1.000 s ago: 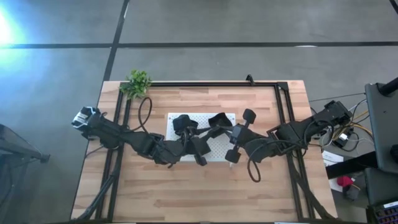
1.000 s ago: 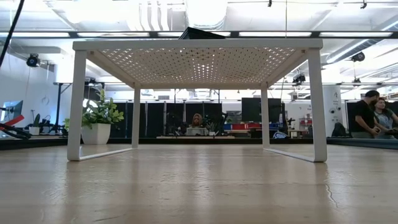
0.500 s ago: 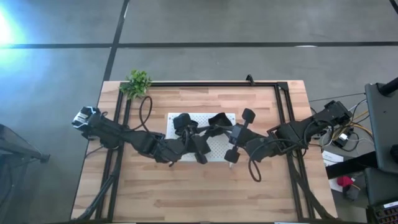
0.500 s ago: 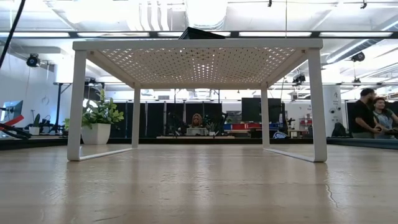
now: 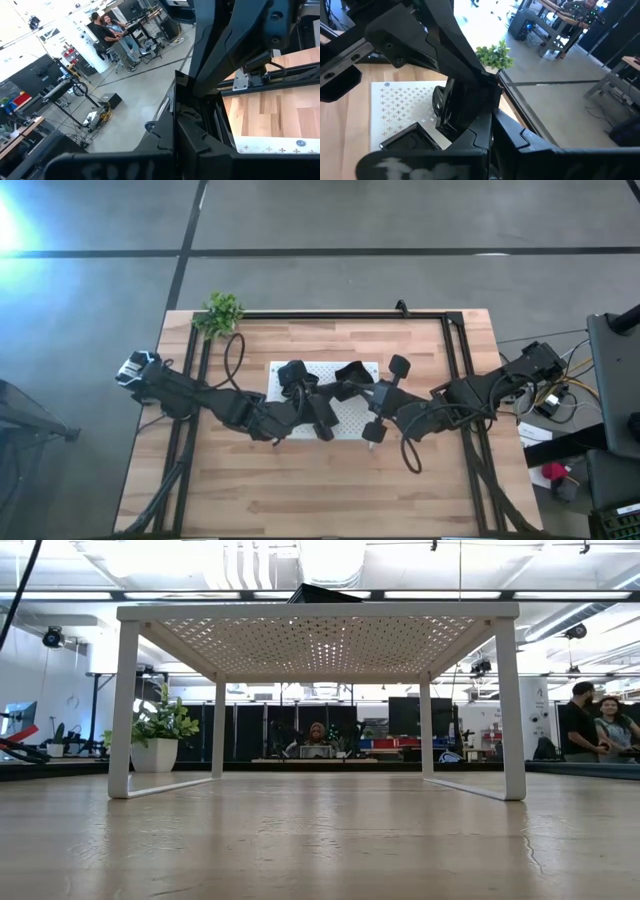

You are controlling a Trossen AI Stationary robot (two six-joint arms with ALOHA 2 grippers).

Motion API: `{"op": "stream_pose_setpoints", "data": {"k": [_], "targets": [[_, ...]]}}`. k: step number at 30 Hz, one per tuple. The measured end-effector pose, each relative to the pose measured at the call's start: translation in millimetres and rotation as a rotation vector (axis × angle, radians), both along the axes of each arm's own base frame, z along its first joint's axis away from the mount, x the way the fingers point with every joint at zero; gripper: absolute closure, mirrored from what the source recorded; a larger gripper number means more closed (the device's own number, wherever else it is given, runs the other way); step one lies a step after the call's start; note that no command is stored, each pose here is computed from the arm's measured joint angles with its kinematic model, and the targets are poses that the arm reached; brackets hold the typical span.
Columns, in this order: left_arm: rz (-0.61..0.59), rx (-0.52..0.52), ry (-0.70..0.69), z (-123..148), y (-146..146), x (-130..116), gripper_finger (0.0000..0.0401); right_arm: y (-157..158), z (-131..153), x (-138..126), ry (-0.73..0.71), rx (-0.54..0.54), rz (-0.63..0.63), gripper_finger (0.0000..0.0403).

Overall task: Pick & Place Mini shaped plates
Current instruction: Stack the black square plate on top of the black square plate on the shelf

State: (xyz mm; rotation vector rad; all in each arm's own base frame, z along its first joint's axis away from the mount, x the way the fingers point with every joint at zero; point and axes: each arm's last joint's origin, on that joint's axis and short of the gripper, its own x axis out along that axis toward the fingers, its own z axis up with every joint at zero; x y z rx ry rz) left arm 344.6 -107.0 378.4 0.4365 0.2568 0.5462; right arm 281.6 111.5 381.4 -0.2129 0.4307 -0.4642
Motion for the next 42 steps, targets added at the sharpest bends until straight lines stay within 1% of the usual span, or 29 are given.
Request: {"op": "stream_pose_setpoints", "data": {"k": [8, 11, 14, 19, 23, 26, 28, 31, 36, 39, 42], "targets": [[0.004, -0.009, -0.007, 0, 1, 0, 0.0400, 0, 0, 0, 0.000, 0.000, 0.002, 0.0394], [0.004, -0.010, -0.007, 0, 1, 0, 0.0400, 0, 0, 0, 0.003, 0.004, 0.010, 0.0388], [0.001, -0.011, -0.007, 0, 1, 0, 0.0401, 1, 0, 0, 0.004, 0.004, 0.015, 0.0367], [-0.003, -0.018, -0.010, 0, 1, 0, 0.0401, 1, 0, 0, 0.005, 0.000, 0.023, 0.0322], [0.006, -0.051, -0.008, -2, 2, -2, 0.0401, 5, 4, -4, 0.001, -0.011, 0.048, 0.0297], [0.039, -0.089, 0.008, -5, 4, -6, 0.0401, 12, 15, -11, -0.028, -0.001, 0.082, 0.0285], [0.060, -0.135, 0.024, -8, 6, -11, 0.0401, 17, 23, -16, -0.046, 0.000, 0.107, 0.0280], [0.094, -0.244, 0.035, -14, 8, -20, 0.0401, 23, 32, -23, -0.062, -0.006, 0.144, 0.0275], [0.114, -0.487, 0.064, -24, 14, -30, 0.0401, 28, 41, -32, -0.081, -0.013, 0.180, 0.0274], [0.088, -0.603, 0.098, -28, 17, -30, 0.0401, 27, 44, -35, -0.086, -0.018, 0.185, 0.0277], [0.035, -0.710, 0.126, -30, 18, -28, 0.0401, 26, 45, -37, -0.090, -0.016, 0.184, 0.0280]]}}
